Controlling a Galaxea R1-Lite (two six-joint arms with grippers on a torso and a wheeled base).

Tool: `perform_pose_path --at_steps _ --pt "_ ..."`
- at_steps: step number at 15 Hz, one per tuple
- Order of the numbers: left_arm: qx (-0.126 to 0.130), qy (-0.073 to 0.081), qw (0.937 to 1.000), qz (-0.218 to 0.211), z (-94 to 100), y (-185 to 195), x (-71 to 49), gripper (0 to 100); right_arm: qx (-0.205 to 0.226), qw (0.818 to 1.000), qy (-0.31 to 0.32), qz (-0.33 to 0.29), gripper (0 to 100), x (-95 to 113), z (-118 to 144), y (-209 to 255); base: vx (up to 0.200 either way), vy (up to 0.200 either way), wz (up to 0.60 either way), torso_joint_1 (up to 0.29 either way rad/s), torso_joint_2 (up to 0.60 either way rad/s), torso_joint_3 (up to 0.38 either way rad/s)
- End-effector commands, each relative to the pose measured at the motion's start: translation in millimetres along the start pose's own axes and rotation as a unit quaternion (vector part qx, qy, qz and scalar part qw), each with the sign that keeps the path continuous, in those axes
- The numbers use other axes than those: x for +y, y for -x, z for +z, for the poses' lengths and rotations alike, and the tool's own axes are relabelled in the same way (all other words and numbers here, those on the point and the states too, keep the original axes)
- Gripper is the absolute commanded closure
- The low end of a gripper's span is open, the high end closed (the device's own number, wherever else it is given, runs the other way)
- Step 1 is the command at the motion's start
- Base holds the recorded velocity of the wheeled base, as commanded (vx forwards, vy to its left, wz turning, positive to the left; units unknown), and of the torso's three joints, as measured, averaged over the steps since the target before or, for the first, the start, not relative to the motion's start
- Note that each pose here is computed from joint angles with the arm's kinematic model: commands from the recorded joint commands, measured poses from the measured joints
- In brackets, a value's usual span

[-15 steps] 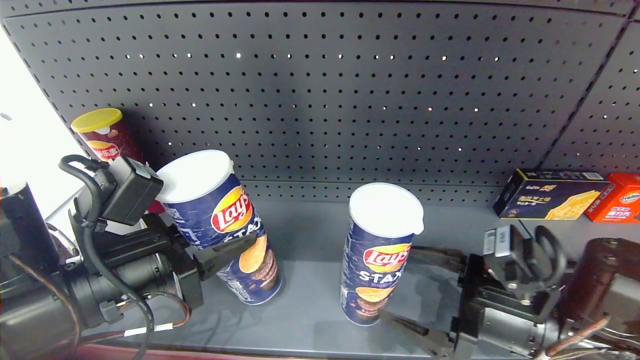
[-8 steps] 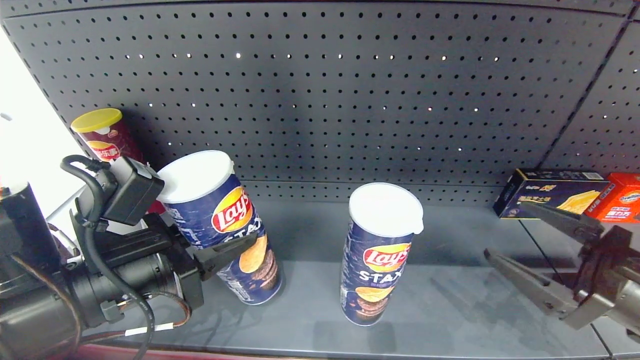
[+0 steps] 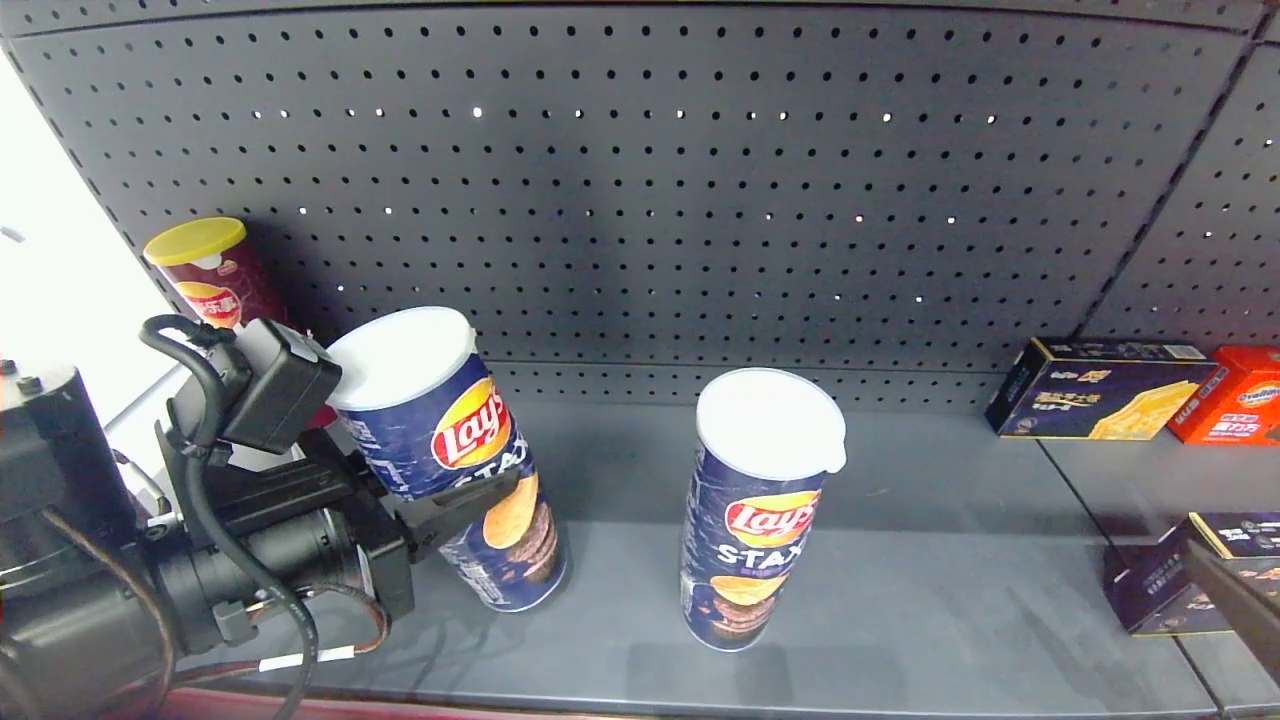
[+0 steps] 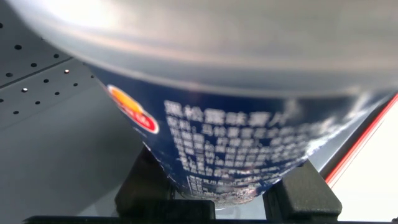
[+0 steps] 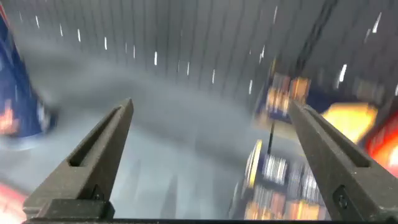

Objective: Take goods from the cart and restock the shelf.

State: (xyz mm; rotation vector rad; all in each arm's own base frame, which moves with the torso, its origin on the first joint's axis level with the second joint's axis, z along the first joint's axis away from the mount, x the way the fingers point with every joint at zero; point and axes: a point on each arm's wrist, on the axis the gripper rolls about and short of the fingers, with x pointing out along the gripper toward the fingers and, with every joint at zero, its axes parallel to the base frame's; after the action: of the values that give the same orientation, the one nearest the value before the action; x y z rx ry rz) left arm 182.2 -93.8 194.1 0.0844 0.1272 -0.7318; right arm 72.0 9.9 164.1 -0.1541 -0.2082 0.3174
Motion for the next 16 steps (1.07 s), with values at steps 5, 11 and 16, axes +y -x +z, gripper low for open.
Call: perform_pose_path --at_steps 5,11,16 --pt "0.003 0.0 1.0 -0.004 -1.5 -1 -0.6 100 0.045 0.995 -0.002 -0.084 0 36 -53 105 0.0 0.0 0.0 0.0 0.0 0.0" --pt "-0.003 -0.003 1.0 -0.005 1.7 -2 -0.3 100 0.107 0.978 -0.075 -0.162 0 34 -65 107 0.0 0.0 0.0 0.0 0.0 0.0" --pt "-0.012 -0.006 0.9999 -0.01 6.5 -3 -0.8 100 0.107 0.98 -0.07 -0.154 0 35 -65 107 0.0 0.0 0.0 0.0 0.0 0.0"
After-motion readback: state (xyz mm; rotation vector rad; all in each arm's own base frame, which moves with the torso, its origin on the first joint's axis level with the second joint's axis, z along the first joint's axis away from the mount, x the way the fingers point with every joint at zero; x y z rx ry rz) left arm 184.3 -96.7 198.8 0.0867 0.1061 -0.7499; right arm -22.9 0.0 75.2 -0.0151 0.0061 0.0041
